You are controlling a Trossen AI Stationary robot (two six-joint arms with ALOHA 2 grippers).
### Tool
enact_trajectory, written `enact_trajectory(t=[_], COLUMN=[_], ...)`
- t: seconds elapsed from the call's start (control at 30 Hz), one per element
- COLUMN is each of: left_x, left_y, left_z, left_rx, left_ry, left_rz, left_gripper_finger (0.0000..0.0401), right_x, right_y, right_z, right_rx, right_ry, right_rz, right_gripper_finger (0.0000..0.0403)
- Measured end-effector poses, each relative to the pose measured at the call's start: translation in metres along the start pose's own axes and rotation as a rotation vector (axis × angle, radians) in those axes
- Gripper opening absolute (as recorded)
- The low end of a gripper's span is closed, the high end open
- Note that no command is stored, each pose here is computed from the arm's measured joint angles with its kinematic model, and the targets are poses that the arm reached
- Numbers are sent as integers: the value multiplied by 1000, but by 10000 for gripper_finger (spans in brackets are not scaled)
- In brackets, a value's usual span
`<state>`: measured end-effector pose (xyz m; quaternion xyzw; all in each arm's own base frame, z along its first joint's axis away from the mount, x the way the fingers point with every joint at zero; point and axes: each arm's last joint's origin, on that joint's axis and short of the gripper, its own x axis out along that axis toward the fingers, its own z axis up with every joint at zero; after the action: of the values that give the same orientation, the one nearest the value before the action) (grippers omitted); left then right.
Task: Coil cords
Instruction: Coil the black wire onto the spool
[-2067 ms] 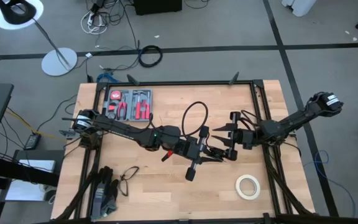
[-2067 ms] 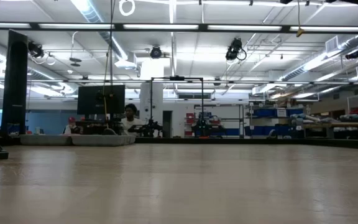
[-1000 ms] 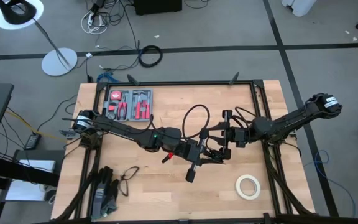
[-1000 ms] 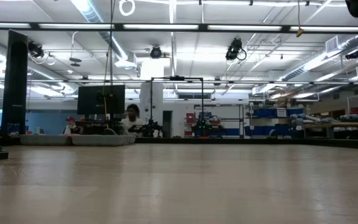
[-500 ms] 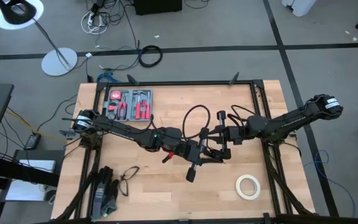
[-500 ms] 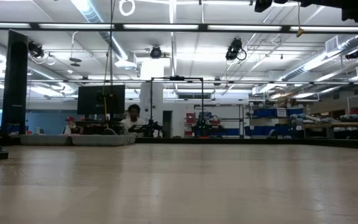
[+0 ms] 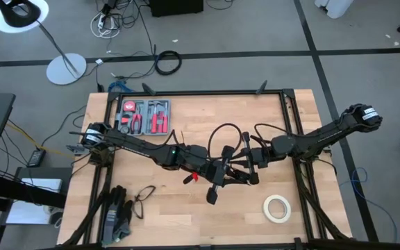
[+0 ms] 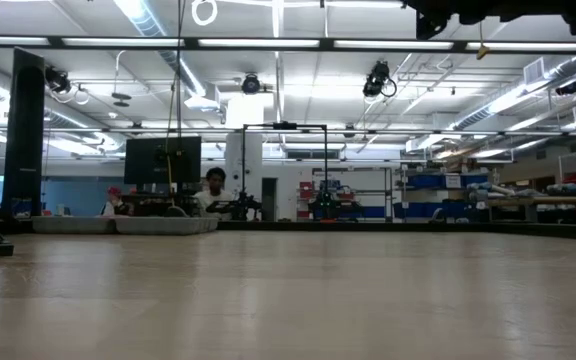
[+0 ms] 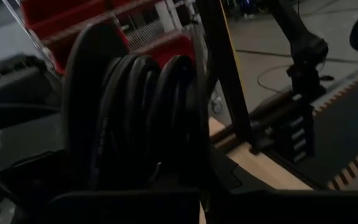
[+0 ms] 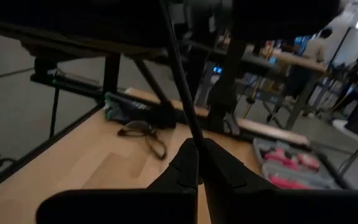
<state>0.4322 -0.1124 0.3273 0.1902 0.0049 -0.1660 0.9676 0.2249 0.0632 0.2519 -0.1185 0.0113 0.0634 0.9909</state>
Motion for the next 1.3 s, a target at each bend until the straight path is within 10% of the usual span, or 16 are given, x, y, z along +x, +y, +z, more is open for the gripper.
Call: enact_trajectory(t=[1.3], left_x=[-8], left_y=[-15], left_z=[-35], left_rx=[-222], left_ry=[441], left_rz=[97], left_gripper_finger=[0], right_x=[-19], right_y=[51], right_z=[-17], right_rx=[116], right_ry=[278], right_rz=[36], right_gripper_finger=[4])
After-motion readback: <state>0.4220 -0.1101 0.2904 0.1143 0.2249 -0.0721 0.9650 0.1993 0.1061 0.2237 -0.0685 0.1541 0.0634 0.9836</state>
